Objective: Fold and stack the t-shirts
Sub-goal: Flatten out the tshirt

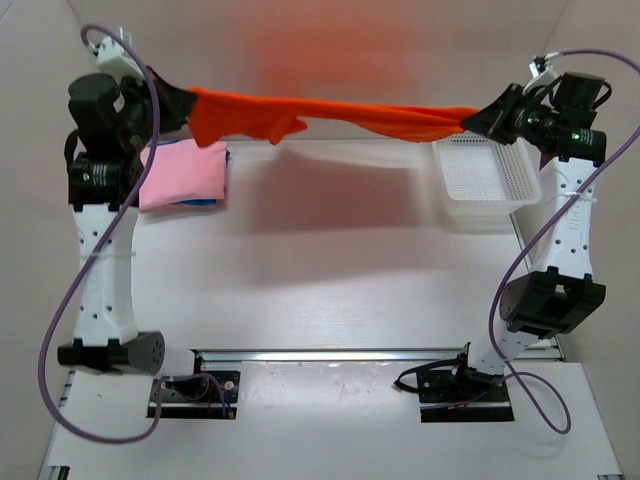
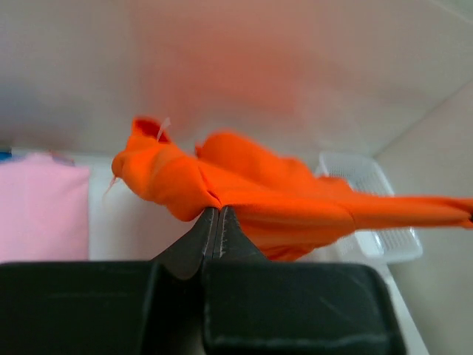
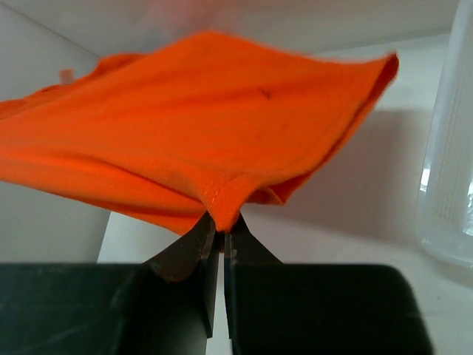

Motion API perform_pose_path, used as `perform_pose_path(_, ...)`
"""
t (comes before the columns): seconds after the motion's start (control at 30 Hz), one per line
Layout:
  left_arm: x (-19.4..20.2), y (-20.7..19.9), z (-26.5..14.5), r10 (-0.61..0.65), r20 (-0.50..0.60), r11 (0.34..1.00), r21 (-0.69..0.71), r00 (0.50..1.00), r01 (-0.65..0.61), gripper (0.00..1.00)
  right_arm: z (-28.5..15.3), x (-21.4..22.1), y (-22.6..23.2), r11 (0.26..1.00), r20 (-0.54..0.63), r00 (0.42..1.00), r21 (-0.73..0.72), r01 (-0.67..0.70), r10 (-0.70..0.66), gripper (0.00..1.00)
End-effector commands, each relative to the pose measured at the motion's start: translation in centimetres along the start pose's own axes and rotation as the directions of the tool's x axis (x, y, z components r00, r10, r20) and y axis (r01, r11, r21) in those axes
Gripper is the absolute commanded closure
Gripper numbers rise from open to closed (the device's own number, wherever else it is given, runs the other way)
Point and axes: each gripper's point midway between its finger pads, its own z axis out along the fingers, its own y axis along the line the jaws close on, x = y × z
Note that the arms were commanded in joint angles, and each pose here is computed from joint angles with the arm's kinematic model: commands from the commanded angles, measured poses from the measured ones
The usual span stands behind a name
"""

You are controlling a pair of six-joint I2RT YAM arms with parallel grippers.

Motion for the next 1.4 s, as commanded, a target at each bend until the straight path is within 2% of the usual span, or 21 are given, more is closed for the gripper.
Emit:
perform_pose_path(0.0, 3.2, 2.2, -2.4, 0.018, -0.033, 0.997, -0.077, 0.999, -0.02, 1.0, 0.2, 3.3, -4.5, 0.997, -0.055, 0.997, 0.064, -0.054, 0.057, 1.0)
perform_pose_path(0.03, 4.1, 2.3, -2.9, 0.022, -0.041, 0.997, -0.076, 0.999, -0.026, 1.0, -0.1, 3.7, -4.6, 0.996, -0.052, 0.997, 0.068, -0.053, 0.056, 1.0)
perform_pose_path(0.13, 13.0, 3.6, -6.2, -0.038, -0.151, 0.996, -0.089, 0.988, 0.024, 1.0, 0.1, 10.7, -7.9, 0.983, -0.151, 0.976, 0.12, -0.136, 0.154, 1.0)
perform_pose_path(0.2, 17.2, 4.0, -8.0, -0.067, -0.206, 0.995, -0.089, 0.976, 0.05, 1.0, -0.4, 14.4, -9.3, 0.975, -0.193, 0.964, 0.161, -0.154, 0.185, 1.0)
perform_pose_path(0.23, 20.4, 4.1, -9.3, -0.088, -0.258, 0.994, -0.087, 0.962, 0.068, 1.0, -0.8, 17.0, -9.8, 0.966, -0.225, 0.949, 0.184, -0.181, 0.22, 1.0)
perform_pose_path(0.27, 21.9, 3.8, -9.9, -0.098, -0.286, 0.994, -0.077, 0.953, 0.079, 1.0, -1.2, 18.0, -9.4, 0.969, -0.233, 0.949, 0.178, -0.173, 0.213, 1.0)
perform_pose_path(0.37, 29.7, 4.4, -12.8, -0.16, -0.42, 0.987, -0.088, 0.893, 0.136, 1.0, -2.1, 25.8, -10.1, 0.94, -0.336, 0.888, 0.237, -0.244, 0.315, 1.0)
perform_pose_path(0.4, 30.5, 3.9, -13.4, -0.16, -0.431, 0.987, -0.063, 0.888, 0.147, 1.0, -2.5, 27.9, -10.1, 0.937, -0.372, 0.87, 0.255, -0.24, 0.324, 1.0)
perform_pose_path(0.5, 36.0, 5.3, -15.3, -0.184, -0.534, 0.983, -0.093, 0.825, 0.16, 1.0, -3.4, 32.8, -10.4, 0.915, -0.443, 0.811, 0.305, -0.264, 0.382, 1.0)
perform_pose_path(0.53, 37.1, 5.6, -15.7, -0.192, -0.557, 0.981, -0.104, 0.808, 0.161, 1.0, -3.5, 32.9, -10.4, 0.915, -0.435, 0.816, 0.306, -0.264, 0.381, 1.0)
perform_pose_path(0.6, 38.9, 6.1, -16.8, -0.212, -0.593, 0.977, -0.125, 0.777, 0.171, 1.0, -4.4, 35.3, -10.9, 0.897, -0.453, 0.787, 0.345, -0.277, 0.418, 1.0)
perform_pose_path(0.77, 40.7, 6.3, -18.3, -0.226, -0.619, 0.974, -0.133, 0.752, 0.184, 1.0, -6.2, 38.4, -11.7, 0.874, -0.478, 0.754, 0.405, -0.267, 0.452, 1.0)
perform_pose_path(0.97, 39.8, 6.7, -17.8, -0.243, -0.588, 0.97, -0.155, 0.772, 0.187, 1.0, -8.2, 41.1, -12.3, 0.844, -0.494, 0.707, 0.452, -0.288, 0.506, 1.0)
perform_pose_path(1.1, 38.0, 7.7, -17.1, -0.227, -0.531, 0.971, -0.19, 0.816, 0.147, 1.0, -8.4, 40.5, -12.0, 0.843, -0.479, 0.718, 0.449, -0.295, 0.506, 1.0)
perform_pose_path(1.23, 36.6, 7.5, -16.4, -0.22, -0.504, 0.971, -0.192, 0.835, 0.14, 1.0, -8.9, 39.5, -10.6, 0.842, -0.468, 0.719, 0.435, -0.318, 0.513, 1.0)
perform_pose_path(1.3, 36.2, 7.6, -16.3, -0.211, -0.499, 0.972, -0.195, 0.84, 0.129, 1.0, -9.5, 39.7, -10.1, 0.838, -0.47, 0.719, 0.455, -0.3, 0.512, 1.0)
perform_pose_path(1.33, 36.3, 7.7, -16.4, -0.21, -0.508, 0.972, -0.198, 0.835, 0.125, 1.0, -9.6, 39.4, -10.0, 0.845, -0.46, 0.737, 0.452, -0.286, 0.495, 1.0)
perform_pose_path(1.37, 36.2, 7.7, -16.4, -0.212, -0.501, 0.972, -0.199, 0.839, 0.126, 1.0, -10.0, 39.8, -9.8, 0.838, -0.467, 0.727, 0.469, -0.279, 0.504, 1.0)
